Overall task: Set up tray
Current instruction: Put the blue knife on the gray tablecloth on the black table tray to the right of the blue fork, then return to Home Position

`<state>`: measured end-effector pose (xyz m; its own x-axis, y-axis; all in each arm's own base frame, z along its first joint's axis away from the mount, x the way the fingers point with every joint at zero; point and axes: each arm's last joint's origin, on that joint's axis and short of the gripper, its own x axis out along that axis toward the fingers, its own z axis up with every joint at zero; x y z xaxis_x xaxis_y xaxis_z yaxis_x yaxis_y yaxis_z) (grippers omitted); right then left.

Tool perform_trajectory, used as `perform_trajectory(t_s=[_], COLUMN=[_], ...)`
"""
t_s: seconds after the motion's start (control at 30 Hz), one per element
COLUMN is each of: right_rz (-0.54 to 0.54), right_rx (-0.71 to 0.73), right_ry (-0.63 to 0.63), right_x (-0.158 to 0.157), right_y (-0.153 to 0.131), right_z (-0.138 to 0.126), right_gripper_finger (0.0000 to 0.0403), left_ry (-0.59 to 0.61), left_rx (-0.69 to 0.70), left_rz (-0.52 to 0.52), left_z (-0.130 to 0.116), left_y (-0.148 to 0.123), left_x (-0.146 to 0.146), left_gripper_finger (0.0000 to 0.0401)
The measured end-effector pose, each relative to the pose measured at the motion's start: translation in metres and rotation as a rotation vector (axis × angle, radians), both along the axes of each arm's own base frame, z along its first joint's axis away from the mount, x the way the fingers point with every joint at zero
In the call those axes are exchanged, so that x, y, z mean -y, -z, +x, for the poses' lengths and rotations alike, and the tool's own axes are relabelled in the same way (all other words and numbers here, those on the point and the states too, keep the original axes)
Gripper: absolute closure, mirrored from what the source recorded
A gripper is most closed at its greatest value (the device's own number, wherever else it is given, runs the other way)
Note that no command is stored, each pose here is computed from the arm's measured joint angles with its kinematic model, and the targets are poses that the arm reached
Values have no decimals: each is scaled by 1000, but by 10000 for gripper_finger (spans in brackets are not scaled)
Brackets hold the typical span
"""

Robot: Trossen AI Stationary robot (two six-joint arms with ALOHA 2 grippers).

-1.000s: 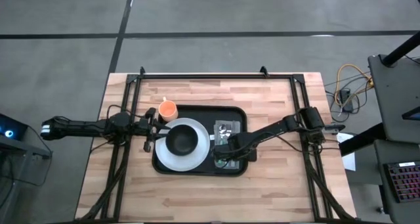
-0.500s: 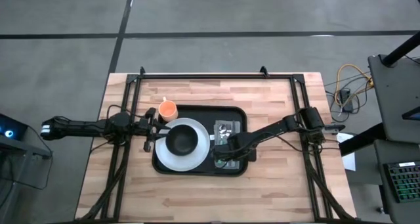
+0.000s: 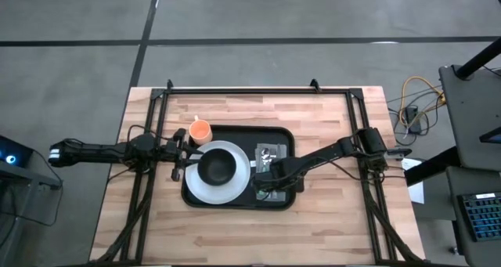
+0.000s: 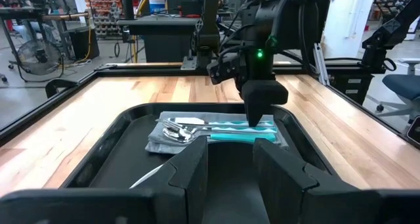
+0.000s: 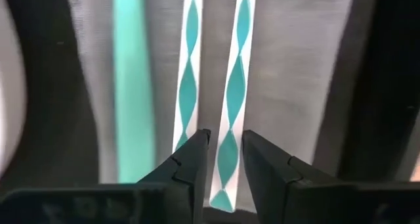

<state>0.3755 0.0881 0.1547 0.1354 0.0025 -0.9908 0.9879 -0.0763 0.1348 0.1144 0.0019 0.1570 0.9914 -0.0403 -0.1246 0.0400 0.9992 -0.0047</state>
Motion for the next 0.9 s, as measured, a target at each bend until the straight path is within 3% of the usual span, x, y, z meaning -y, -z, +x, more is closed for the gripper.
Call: perform_trajectory(t_s=[0.17, 0.33, 0.53, 0.67, 0.9], right_rz=[7, -24, -61, -280, -665], right_rx=[41, 55, -43, -68, -50], right_ry=[-34, -236, -207, -205, -406], right_x=[-2, -2, 1, 9, 16], right_y=[-6, -10, -9, -10, -26], right_z=[6, 8, -1, -5, 4], right_gripper_finger=[324, 330, 335, 335, 335], left_ry=[0, 0, -1, 0, 0], left_rx=[1, 0, 0, 0, -1], left_rz=[0, 0, 0, 0, 0], left_z=[0, 0, 0, 0, 0], left_y=[0, 0, 0, 0, 0], left_x=[0, 0, 0, 0, 0], left_gripper_finger=[296, 296, 296, 296, 296])
